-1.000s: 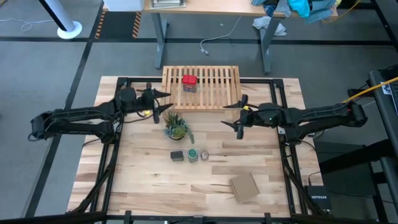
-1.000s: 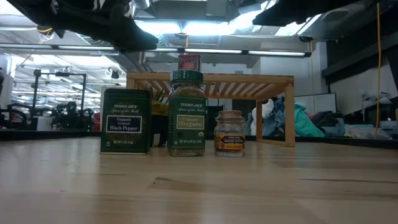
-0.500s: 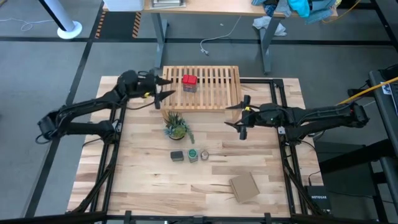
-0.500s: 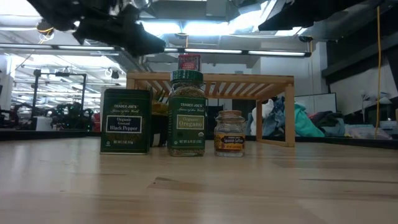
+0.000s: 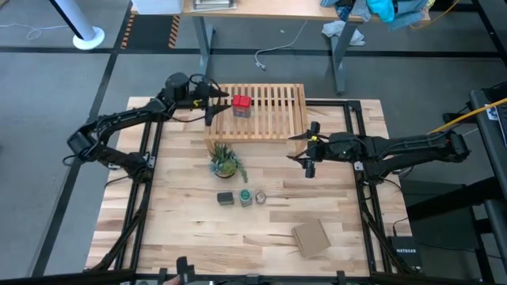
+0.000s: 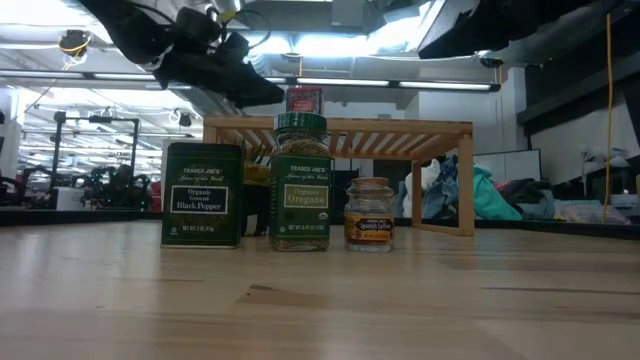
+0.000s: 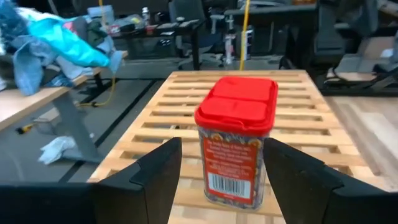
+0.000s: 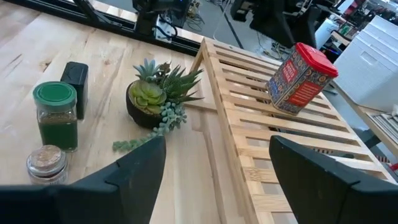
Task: Shelf spices
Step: Remove the red seasoning can from the shelf
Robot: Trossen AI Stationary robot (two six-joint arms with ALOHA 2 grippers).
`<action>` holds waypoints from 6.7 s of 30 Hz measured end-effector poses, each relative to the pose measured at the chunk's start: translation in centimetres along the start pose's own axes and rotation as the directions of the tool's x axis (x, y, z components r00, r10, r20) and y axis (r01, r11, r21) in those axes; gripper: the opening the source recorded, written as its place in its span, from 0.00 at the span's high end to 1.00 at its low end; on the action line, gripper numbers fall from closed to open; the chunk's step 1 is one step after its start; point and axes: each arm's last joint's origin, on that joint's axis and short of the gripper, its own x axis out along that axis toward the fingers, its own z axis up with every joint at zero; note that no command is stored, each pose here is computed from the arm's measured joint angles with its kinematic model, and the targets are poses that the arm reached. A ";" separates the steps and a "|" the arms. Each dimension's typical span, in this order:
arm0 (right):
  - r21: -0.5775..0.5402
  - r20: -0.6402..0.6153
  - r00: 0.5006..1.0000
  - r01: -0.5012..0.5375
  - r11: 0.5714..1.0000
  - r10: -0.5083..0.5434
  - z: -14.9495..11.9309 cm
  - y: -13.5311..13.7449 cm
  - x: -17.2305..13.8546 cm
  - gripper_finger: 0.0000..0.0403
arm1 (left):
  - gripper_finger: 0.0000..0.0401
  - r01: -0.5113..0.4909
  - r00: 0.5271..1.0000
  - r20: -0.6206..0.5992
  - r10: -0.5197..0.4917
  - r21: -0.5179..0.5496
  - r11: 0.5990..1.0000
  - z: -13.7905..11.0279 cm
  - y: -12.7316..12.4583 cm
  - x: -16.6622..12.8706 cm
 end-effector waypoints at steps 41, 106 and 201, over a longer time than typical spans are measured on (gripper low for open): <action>0.002 0.005 1.000 0.001 1.000 -0.001 0.1 0.0 0.0 0.28 | 0.45 0.141 0.990 0.018 -0.141 -0.013 0.990 -0.5 0.4 0.6; 0.002 0.006 1.000 0.001 1.000 -0.001 0.1 0.0 0.0 0.28 | 0.45 0.106 0.994 -0.012 -0.106 0.041 0.994 -0.8 1.9 4.3; 0.001 0.005 1.000 0.000 1.000 0.000 0.0 0.0 0.0 0.28 | 0.58 0.166 0.981 0.077 -0.176 0.118 0.979 2.0 -0.2 8.6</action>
